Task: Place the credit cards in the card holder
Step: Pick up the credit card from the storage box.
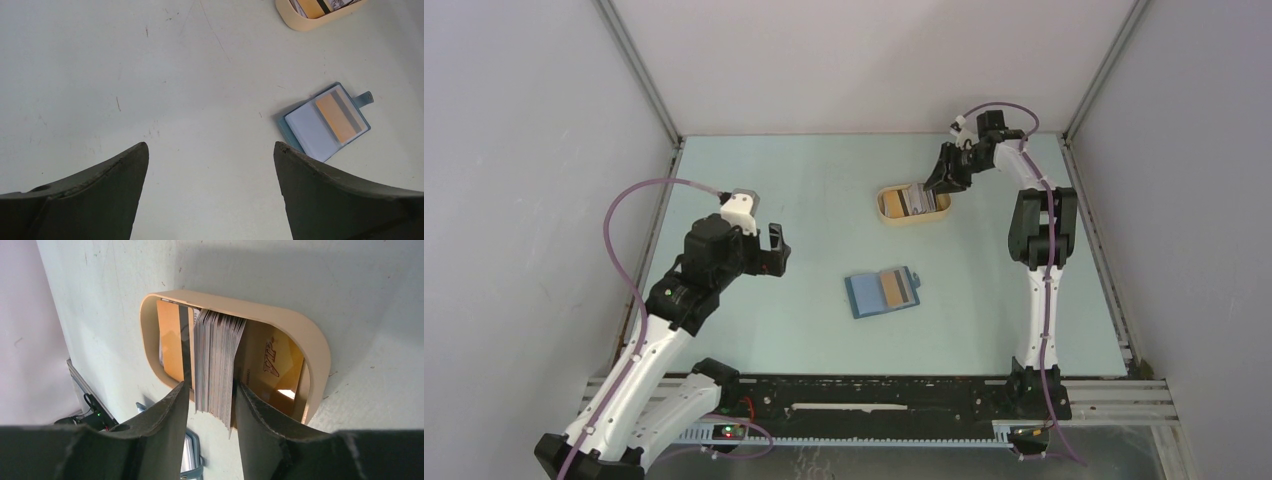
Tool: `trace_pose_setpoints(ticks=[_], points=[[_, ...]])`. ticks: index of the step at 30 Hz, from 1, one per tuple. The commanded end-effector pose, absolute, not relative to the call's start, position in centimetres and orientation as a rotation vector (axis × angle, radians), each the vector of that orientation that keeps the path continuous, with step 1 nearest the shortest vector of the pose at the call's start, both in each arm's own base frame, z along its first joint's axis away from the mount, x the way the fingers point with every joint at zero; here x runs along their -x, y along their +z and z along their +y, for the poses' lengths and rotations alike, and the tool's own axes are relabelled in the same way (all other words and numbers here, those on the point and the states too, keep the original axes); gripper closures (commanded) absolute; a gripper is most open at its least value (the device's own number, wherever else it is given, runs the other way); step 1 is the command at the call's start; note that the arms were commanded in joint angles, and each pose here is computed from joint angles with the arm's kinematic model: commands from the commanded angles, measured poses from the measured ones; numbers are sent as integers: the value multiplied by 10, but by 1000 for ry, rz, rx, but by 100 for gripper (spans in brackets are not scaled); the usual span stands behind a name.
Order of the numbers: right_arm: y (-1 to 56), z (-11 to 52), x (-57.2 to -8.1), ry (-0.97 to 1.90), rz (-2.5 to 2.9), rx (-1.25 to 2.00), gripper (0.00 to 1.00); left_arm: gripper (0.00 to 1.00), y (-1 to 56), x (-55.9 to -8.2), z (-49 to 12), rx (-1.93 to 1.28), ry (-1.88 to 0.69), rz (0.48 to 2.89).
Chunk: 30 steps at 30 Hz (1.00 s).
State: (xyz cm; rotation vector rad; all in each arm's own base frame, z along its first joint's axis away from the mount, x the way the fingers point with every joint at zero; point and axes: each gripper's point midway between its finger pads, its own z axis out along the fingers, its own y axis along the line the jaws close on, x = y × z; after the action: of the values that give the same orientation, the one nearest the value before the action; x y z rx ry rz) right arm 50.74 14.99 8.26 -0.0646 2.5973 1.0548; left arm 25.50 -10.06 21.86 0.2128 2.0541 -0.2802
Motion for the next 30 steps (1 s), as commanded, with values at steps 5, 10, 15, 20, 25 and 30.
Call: trace_pose_setpoints(ticks=[5,10,15,20,25,30], points=[[89,148,-507,1067,2586,50,64,0,215,-257,-97,-222,-257,2051],[81,144,-508,1035,2607,32,76,0,215,-258,-97,-222,-256,2052],[76,140,-510,990,2618,25,83,0,215,-257,-97,-223,-256,2053],[76,131,-513,909,2612,41,94,0,215,-257,-97,-223,-257,2052],[85,124,-518,836,2575,68,100,0,215,-257,-97,-222,-257,2051],[99,118,-522,775,2527,107,100,0,215,-257,-97,-223,-257,2053]])
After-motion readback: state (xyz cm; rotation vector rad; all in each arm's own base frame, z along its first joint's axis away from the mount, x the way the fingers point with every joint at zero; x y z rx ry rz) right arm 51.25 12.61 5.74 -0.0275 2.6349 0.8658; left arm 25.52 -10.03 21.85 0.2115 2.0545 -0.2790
